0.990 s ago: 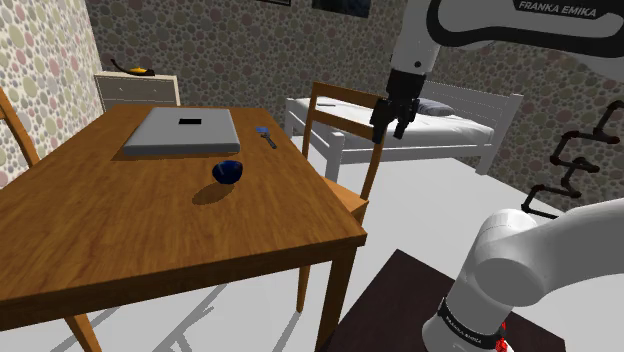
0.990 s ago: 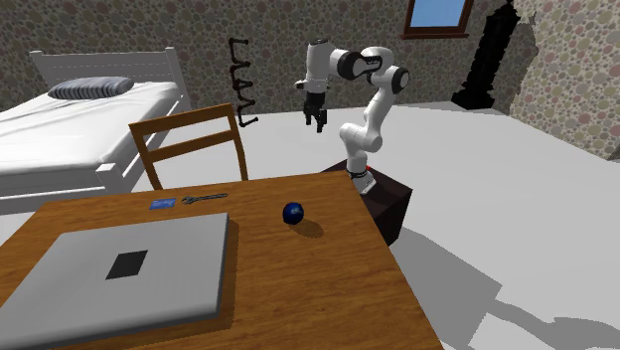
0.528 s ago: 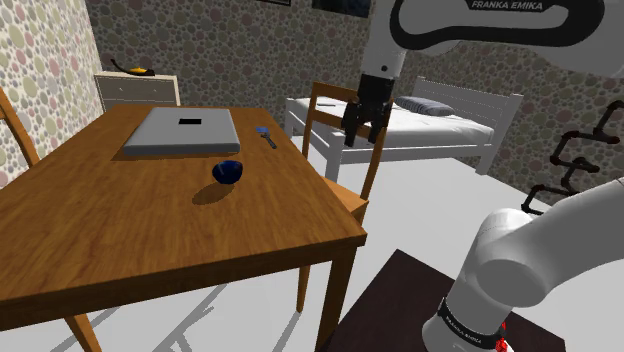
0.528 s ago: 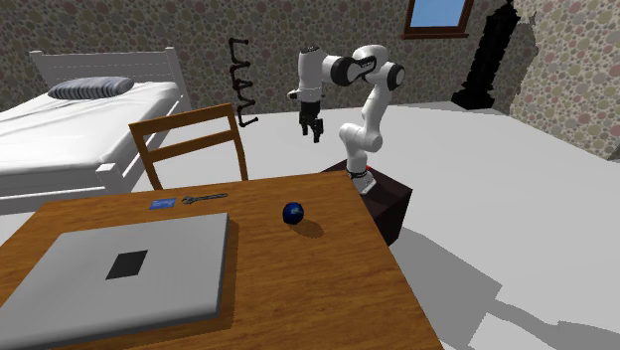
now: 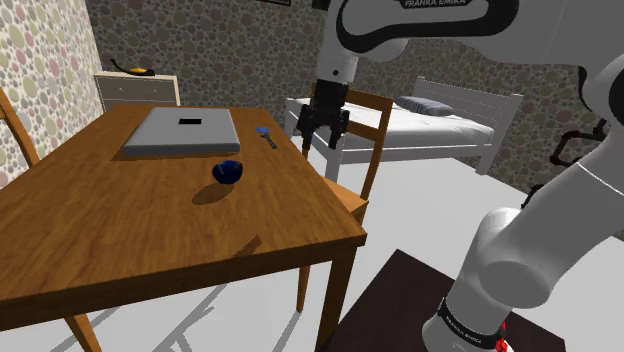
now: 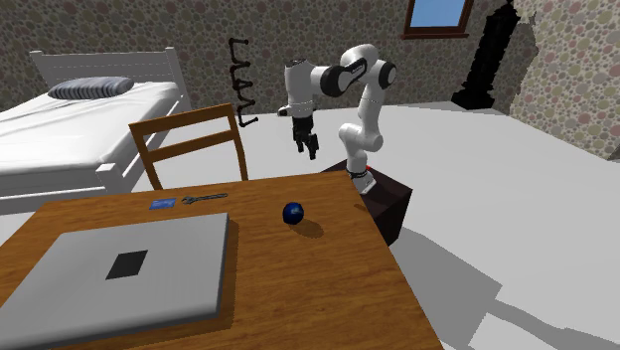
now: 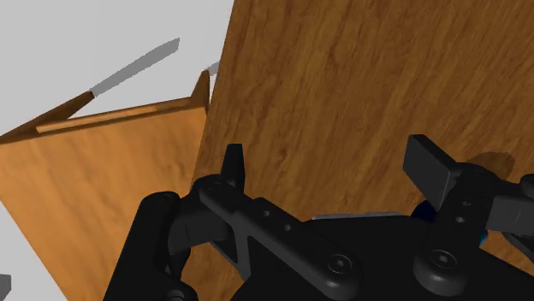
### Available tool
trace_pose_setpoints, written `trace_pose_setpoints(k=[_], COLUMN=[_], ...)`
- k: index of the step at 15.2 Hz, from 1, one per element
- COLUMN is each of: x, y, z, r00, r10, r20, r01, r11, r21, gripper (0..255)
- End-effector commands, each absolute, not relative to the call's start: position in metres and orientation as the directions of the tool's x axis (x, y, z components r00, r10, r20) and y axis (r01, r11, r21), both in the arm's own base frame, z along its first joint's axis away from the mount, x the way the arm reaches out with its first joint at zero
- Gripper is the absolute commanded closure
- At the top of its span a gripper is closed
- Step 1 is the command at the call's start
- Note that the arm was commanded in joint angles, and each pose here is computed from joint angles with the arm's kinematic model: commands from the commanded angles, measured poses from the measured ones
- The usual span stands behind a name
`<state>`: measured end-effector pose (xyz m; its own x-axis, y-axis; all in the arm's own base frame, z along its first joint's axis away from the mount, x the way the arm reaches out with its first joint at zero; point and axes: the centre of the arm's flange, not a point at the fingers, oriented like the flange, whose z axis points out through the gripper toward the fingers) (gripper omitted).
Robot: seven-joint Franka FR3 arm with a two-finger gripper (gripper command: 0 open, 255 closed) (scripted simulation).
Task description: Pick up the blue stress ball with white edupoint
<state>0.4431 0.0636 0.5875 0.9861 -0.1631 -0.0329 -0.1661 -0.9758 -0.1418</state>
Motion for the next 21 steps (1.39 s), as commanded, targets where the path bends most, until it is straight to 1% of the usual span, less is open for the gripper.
trace_pose_setpoints(k=[1, 16, 21], x=[0.466, 0.622, 0.625], y=[0.074, 0.179, 0.181], z=[0.579, 0.533, 0.511], r00=[0.986, 0.981, 0.981], r10=[-0.160, -0.121, -0.120], r20=[-0.048, -0.153, -0.155], r01=[-0.166, -0.165, -0.166], r11=[-0.972, -0.933, -0.932], r21=[-0.164, -0.321, -0.324], gripper=[0, 0, 0])
